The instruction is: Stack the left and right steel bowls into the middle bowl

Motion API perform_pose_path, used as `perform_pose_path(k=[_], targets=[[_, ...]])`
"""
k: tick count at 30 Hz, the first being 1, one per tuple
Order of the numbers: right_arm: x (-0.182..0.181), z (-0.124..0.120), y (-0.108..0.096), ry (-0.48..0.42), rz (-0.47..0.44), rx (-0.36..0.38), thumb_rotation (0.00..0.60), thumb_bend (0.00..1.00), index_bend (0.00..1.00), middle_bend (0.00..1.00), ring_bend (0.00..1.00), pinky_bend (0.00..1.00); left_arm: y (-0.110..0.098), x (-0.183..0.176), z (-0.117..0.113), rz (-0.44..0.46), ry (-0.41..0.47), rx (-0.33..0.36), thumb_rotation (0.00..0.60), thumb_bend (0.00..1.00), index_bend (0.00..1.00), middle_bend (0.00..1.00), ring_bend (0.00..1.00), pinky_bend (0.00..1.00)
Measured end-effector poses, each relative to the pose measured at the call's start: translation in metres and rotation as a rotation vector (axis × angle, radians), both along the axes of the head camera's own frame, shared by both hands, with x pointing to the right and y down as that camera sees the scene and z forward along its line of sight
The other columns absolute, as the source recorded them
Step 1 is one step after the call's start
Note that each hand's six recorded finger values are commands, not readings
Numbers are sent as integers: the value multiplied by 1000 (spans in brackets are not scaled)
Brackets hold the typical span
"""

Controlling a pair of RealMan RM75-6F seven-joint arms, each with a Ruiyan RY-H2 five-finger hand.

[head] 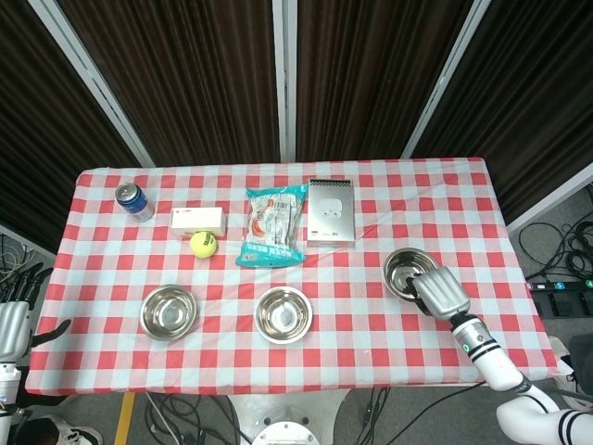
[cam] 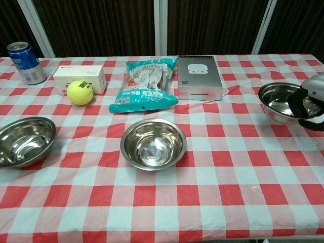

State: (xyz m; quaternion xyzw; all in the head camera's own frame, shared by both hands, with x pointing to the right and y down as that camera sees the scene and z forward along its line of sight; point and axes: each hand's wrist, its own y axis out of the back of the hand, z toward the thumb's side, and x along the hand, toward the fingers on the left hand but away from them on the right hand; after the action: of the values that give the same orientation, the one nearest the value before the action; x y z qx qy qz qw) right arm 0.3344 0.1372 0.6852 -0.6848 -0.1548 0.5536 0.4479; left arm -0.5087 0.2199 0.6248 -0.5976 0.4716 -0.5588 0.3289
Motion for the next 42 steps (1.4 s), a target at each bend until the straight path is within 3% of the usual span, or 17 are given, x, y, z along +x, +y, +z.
perform_pose_path(k=[7, 13, 24, 35, 37, 39, 42], targets=[[-39, -19, -7, -68, -66, 31, 600, 367, 644, 571, 797, 748, 0, -1, 2, -3, -6, -6, 600, 177, 181, 181, 124, 192], [-93, -28, 0, -142, -170, 23, 600, 366, 646, 575, 799, 749, 2, -2, 4, -1, -17, -15, 600, 178, 182, 181, 124, 193], [-180, -26, 22, -247, -324, -12, 600, 366, 652, 578, 799, 748, 5, -3, 7, 5, -32, -30, 600, 181, 182, 181, 124, 192], [-228, -13, 34, -283, -382, -62, 600, 359, 656, 569, 799, 748, 6, -9, 10, 6, -53, -35, 600, 182, 182, 181, 124, 192], [-232, -10, 34, -279, -386, -66, 600, 272, 633, 544, 797, 748, 5, -9, 10, 7, -52, -35, 600, 182, 182, 181, 124, 193], [-234, -8, 34, -275, -396, -75, 600, 94, 551, 485, 794, 749, 5, -10, 10, 7, -53, -35, 600, 183, 182, 181, 124, 193], [-235, -7, 32, -269, -409, -86, 600, 1, 428, 387, 791, 748, 4, -11, 10, 4, -51, -32, 600, 182, 182, 181, 124, 193]])
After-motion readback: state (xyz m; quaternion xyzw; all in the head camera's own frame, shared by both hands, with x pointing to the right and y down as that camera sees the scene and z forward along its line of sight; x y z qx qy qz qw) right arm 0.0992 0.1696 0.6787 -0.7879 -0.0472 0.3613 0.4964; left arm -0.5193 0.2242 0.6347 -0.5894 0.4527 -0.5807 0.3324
